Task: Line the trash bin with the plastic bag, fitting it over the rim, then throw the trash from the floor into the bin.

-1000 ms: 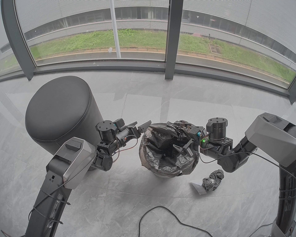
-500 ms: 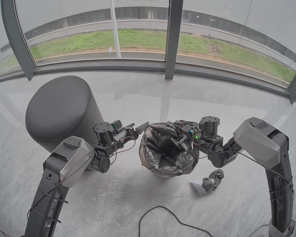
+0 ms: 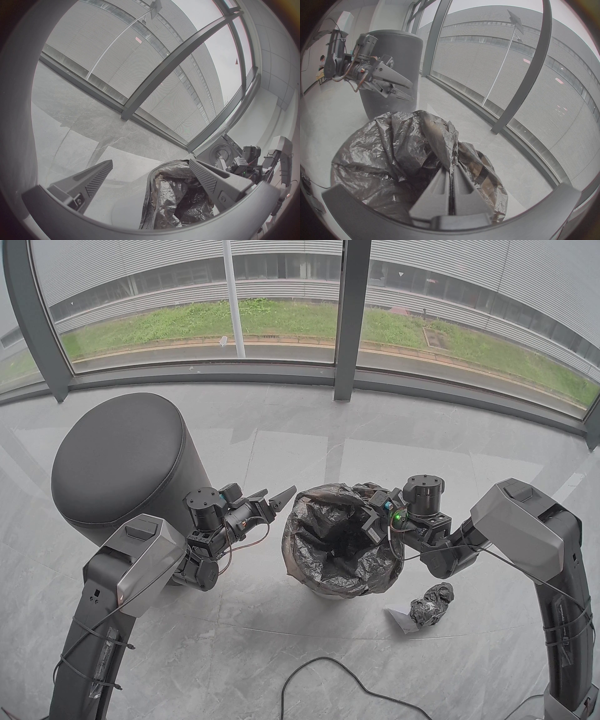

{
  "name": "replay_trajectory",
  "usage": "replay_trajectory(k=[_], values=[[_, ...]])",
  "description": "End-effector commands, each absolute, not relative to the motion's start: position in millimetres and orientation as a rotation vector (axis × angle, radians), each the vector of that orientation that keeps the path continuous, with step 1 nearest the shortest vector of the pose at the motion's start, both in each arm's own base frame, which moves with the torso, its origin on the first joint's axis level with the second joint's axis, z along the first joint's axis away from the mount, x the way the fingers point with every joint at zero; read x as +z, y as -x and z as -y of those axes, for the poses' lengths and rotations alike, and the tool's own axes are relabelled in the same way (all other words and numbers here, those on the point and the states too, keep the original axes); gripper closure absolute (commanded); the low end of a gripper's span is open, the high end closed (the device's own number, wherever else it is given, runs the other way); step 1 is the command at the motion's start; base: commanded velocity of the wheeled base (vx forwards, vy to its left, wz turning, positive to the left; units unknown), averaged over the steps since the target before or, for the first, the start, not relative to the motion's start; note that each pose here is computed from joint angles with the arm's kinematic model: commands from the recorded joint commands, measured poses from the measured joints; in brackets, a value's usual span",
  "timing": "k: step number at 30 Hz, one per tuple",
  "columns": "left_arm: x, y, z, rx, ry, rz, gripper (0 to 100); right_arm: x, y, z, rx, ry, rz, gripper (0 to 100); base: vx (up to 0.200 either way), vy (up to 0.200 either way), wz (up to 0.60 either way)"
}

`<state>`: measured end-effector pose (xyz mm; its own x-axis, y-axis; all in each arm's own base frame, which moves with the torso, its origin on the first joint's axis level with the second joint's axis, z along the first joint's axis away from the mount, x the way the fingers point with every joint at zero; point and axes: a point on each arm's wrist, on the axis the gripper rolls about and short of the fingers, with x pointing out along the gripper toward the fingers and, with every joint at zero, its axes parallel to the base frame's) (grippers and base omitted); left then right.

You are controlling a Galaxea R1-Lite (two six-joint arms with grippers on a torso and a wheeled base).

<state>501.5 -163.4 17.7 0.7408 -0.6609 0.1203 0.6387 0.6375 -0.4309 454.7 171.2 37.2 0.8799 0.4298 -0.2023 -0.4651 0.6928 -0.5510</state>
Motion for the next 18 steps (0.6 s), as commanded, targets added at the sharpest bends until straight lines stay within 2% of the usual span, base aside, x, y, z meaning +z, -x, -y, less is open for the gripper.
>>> replay_trajectory(k=[1, 6, 7, 12, 18], values=[[18.1, -501.2, 163.5, -0.743, 0.473, -0.050, 0, 57.1, -437.5, -169.4, 0.535, 0.624, -0.052, 100, 0.000, 0.000, 0.00], [17.4, -500.9, 164.2, -0.744, 0.473, -0.050, 0, 59.2, -411.2, -169.7, 0.696, 0.564, -0.139, 100, 0.000, 0.000, 0.00], [17.4, -500.7, 165.0, -0.746, 0.473, -0.050, 0, 60.5, -401.3, -173.3, 0.760, 0.508, -0.180, 100, 0.000, 0.000, 0.00], [16.6, -500.2, 166.6, -0.748, 0.473, -0.053, 0, 59.9, -394.1, -184.4, 0.849, 0.366, -0.249, 100, 0.000, 0.000, 0.00], [16.6, -499.9, 167.3, -0.750, 0.474, -0.053, 0, 47.4, -398.7, -191.4, 0.978, 0.309, -0.322, 100, 0.000, 0.000, 0.00]])
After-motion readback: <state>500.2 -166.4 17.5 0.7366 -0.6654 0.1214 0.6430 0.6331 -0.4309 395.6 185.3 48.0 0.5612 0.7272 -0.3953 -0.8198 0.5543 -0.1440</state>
